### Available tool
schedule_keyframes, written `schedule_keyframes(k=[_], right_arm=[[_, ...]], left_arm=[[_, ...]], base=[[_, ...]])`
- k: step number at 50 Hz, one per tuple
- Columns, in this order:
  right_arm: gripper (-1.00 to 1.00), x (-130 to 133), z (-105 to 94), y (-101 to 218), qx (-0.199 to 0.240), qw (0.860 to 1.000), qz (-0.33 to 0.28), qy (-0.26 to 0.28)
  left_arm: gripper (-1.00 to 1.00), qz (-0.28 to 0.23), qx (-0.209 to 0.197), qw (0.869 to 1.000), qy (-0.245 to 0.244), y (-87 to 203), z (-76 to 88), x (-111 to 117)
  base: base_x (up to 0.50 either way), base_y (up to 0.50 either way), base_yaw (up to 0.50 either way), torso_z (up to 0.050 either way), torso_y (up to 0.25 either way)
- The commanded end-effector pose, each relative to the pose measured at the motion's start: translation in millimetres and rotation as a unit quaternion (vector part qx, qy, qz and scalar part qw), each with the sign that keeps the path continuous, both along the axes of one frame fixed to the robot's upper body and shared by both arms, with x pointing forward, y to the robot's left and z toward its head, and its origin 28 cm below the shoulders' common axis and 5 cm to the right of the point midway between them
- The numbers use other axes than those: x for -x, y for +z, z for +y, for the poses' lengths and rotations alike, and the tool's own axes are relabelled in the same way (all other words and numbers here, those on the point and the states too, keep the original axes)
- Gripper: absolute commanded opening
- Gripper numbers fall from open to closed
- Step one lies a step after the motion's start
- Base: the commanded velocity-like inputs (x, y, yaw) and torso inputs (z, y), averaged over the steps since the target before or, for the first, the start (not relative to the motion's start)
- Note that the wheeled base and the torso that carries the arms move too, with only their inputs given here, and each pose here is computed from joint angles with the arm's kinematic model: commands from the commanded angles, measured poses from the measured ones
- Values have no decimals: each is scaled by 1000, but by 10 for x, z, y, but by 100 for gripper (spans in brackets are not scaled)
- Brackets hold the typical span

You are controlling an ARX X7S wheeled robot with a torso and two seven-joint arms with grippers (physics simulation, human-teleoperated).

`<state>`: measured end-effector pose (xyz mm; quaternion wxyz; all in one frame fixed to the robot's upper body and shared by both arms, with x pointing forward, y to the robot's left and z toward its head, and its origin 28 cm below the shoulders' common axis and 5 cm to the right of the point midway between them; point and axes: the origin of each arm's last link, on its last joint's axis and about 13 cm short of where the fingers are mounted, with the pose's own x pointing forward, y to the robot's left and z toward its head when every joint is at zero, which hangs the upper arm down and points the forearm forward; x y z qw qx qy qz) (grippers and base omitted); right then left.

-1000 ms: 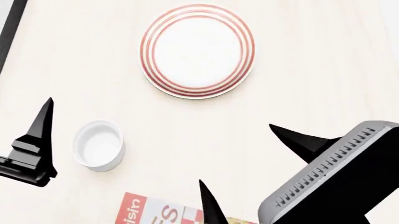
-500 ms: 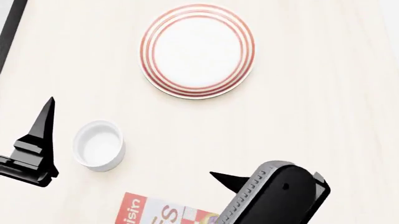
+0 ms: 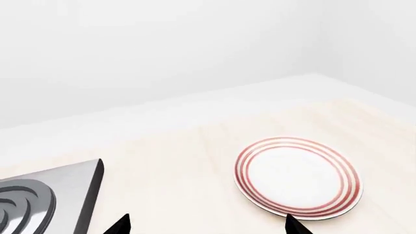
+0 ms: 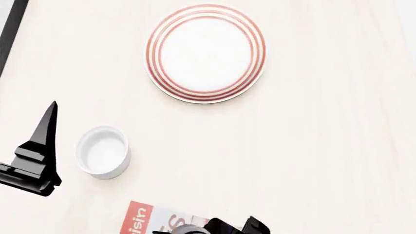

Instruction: Pick the akita bowl on the cookies box and place it on the plate.

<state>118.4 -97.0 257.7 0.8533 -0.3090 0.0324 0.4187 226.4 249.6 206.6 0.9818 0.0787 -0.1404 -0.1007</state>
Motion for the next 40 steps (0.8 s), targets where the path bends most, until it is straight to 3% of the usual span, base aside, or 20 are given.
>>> schedule_keyframes(k=[1, 23, 40], right_arm=[[100, 64, 107, -41, 25, 999, 3, 29], [100, 170, 221, -231, 77, 991, 86, 62], [100, 157, 197, -248, 136, 981, 140, 15]], left_arm=[[100, -3, 0, 1000, -1, 18, -4, 9], [100, -2, -3, 1000, -1, 3, -9, 14], [100, 0, -2, 1000, -2, -18, -10, 13]], base=[[0, 0, 0, 0, 0], [0, 0, 0, 0, 0], [0, 0, 0, 0, 0]])
